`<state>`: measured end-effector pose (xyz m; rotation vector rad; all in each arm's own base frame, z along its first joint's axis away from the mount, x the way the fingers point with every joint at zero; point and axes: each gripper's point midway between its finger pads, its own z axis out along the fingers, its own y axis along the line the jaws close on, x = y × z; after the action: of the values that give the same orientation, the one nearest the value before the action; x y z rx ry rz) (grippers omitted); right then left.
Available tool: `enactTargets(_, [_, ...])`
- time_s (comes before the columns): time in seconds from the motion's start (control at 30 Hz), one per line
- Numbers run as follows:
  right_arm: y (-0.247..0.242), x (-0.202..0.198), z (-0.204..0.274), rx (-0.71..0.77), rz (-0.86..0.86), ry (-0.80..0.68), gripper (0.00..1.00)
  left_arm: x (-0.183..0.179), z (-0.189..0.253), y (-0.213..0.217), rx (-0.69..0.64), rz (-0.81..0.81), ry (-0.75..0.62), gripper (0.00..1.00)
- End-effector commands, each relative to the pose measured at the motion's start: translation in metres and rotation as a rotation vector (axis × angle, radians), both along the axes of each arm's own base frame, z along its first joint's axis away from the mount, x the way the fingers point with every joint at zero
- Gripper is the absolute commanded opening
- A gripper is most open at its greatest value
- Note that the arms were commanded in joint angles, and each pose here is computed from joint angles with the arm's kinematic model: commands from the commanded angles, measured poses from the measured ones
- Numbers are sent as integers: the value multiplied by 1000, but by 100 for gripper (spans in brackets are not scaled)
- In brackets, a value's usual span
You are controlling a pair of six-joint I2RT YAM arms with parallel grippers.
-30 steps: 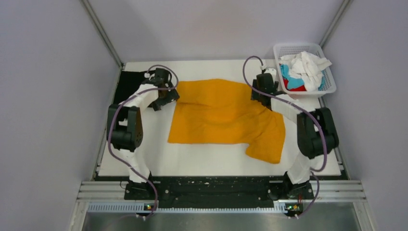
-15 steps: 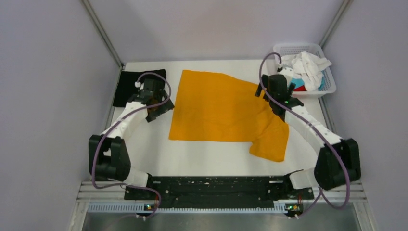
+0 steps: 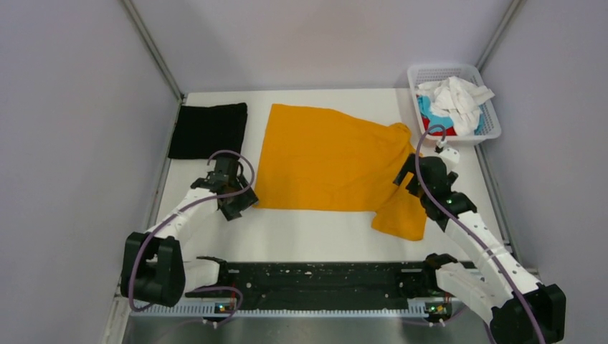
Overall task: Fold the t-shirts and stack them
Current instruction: Flatten out the tshirt
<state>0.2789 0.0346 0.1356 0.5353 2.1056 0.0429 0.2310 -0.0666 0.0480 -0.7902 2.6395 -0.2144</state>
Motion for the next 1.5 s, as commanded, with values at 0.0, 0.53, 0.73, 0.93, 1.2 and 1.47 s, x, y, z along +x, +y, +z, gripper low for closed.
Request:
enactTargets(0.0, [0, -11, -3, 29, -15, 21, 99, 28, -1, -19, -87, 1, -62, 70])
enactTargets(0.53, [-6, -16, -7, -3, -33, 65, 99, 48, -30, -31, -69, -19, 1, 42])
enactTargets(0.73, [-10, -19, -7, -21, -44, 69, 99, 46, -34, -35, -20, -42, 3, 25])
enactTargets(0.93, [-20, -27, -6, -35, -102, 90, 99, 45, -34, -31, 40, -48, 22, 0])
enactTargets(1.2, [-22, -68, -33, 7, -172, 297, 99, 42, -12, 23, 304, 86, 9, 0])
enactTargets(1.47, [11, -106, -70, 177, -107, 501, 88, 49, 0, 39, 344, 126, -18, 0])
